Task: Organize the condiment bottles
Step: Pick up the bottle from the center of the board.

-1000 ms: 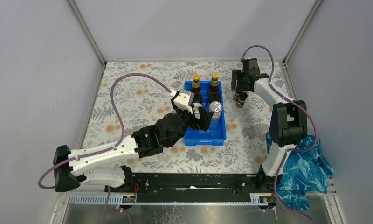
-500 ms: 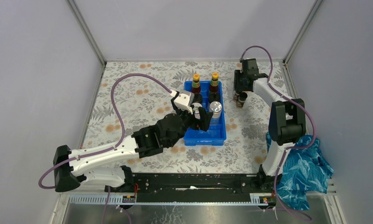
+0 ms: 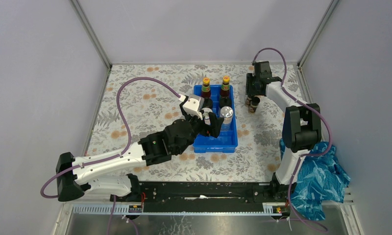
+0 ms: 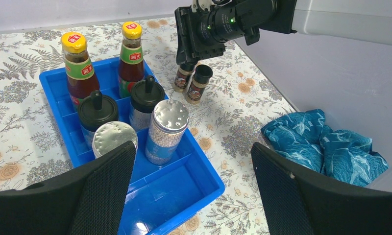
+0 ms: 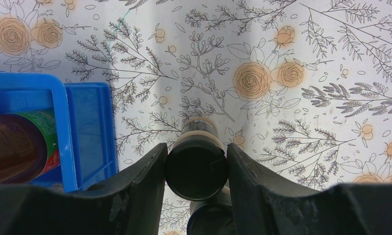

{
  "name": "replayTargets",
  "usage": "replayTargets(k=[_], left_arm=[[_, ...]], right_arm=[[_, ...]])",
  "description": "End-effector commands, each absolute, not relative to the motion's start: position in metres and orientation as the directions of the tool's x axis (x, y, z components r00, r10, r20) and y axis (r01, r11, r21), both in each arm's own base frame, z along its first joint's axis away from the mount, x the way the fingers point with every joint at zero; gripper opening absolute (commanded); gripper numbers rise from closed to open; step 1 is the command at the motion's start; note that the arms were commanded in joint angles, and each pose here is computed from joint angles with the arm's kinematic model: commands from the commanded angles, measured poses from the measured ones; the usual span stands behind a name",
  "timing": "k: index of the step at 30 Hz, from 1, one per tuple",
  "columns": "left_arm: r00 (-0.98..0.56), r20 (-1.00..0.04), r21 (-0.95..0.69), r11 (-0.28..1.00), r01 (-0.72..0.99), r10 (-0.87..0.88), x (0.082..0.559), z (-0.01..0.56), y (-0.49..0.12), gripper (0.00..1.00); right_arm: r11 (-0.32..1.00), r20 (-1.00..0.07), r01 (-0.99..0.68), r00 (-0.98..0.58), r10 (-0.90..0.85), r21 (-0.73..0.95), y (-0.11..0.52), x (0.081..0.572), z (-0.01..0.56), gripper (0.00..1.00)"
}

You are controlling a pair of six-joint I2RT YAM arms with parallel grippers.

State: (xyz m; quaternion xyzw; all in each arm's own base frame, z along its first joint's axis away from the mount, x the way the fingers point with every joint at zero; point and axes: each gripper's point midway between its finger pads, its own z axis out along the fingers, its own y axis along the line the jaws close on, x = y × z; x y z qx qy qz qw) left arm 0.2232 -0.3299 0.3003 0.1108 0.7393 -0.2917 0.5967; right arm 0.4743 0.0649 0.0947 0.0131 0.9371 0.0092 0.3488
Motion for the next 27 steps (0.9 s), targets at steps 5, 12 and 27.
replayTargets(k=[5,12,27], left_arm=[[-0.246,-0.947,-0.306,0.814,0.493,-0.207,0.224,0.304,-0.325,0.92],[-0.241,-0.948,-0.303,0.822,0.482,-0.208,0.225,0.305,-0.322,0.92],[-0.214,-0.946,-0.314,0.840,0.442,-0.241,0.223,0.322,-0.296,0.91]], right_arm=[[0.999,-0.758,0.008,-0.651,0.041,0.047,0.069,0.498,0.153,0.00],[0.999,-0.783,0.003,-0.621,0.043,0.052,0.071,0.497,0.175,0.00],[0.997,-0.848,-0.024,-0.528,0.044,0.067,0.086,0.456,0.241,0.00]])
